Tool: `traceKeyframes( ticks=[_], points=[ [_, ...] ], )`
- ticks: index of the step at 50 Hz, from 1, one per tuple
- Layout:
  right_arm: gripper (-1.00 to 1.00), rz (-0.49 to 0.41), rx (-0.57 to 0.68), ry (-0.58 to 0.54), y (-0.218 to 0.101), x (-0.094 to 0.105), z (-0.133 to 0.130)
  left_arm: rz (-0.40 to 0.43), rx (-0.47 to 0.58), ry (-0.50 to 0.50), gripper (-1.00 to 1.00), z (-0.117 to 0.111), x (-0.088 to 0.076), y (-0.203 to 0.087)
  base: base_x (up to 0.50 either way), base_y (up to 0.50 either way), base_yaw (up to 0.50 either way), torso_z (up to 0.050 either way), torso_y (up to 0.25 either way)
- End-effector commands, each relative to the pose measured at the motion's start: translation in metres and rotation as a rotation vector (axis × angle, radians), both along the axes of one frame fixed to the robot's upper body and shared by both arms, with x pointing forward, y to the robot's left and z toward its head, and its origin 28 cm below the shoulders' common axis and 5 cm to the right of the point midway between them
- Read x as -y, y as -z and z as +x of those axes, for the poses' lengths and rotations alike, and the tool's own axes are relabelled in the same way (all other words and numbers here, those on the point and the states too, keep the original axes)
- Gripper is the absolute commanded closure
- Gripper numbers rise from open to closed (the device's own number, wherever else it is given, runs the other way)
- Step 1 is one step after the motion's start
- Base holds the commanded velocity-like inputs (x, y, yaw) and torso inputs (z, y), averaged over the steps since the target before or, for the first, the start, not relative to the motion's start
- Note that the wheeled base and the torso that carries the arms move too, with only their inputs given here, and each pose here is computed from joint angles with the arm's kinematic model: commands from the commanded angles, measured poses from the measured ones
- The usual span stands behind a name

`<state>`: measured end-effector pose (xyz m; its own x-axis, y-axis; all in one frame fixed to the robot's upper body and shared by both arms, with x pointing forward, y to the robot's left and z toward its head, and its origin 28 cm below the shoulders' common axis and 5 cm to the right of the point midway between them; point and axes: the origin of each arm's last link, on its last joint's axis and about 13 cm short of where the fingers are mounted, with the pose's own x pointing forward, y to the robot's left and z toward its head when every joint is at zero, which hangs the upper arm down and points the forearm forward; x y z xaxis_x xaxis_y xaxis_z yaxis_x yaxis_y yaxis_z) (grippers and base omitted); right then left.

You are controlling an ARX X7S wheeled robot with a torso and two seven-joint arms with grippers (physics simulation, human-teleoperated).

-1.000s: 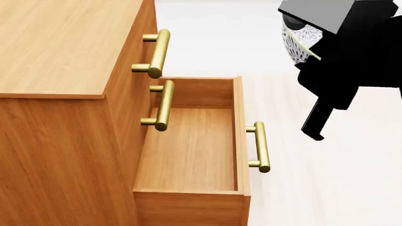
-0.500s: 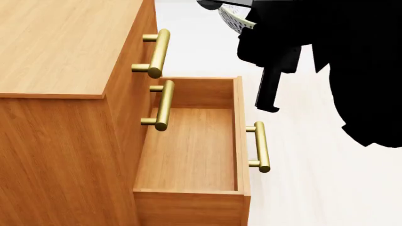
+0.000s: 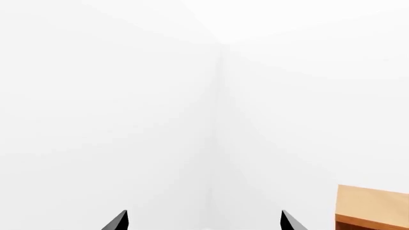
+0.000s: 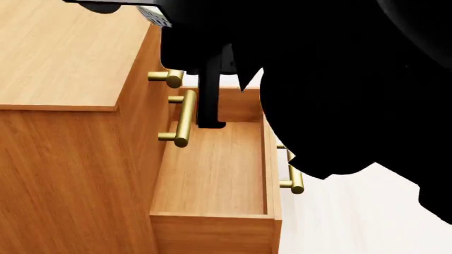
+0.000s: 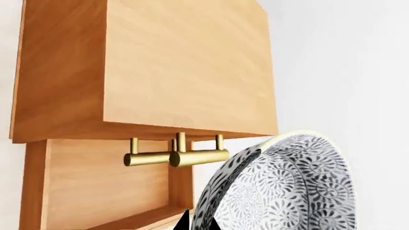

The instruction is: Put the bowl on top of the cabinet.

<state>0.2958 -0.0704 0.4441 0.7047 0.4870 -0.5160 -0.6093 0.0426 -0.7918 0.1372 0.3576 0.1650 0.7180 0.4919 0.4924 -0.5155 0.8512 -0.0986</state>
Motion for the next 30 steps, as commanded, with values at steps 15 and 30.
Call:
traceKeyframes(
  ticks=[15,30],
  points=[
    [1.0,-0.008,0.086,-0.168,-0.003,-0.054,-0.023,-0.001,0.003,-0.001,-1.0,-0.001,0.0,-0.001,0.0,0.0,0.0,0.0,0.001],
    [1.0,0.029,0.084,-0.174,0.011,-0.064,-0.013,-0.002,0.002,-0.002,-1.0,-0.001,-0.001,0.0,0.0,0.0,0.0,0.0,0.0]
  ],
)
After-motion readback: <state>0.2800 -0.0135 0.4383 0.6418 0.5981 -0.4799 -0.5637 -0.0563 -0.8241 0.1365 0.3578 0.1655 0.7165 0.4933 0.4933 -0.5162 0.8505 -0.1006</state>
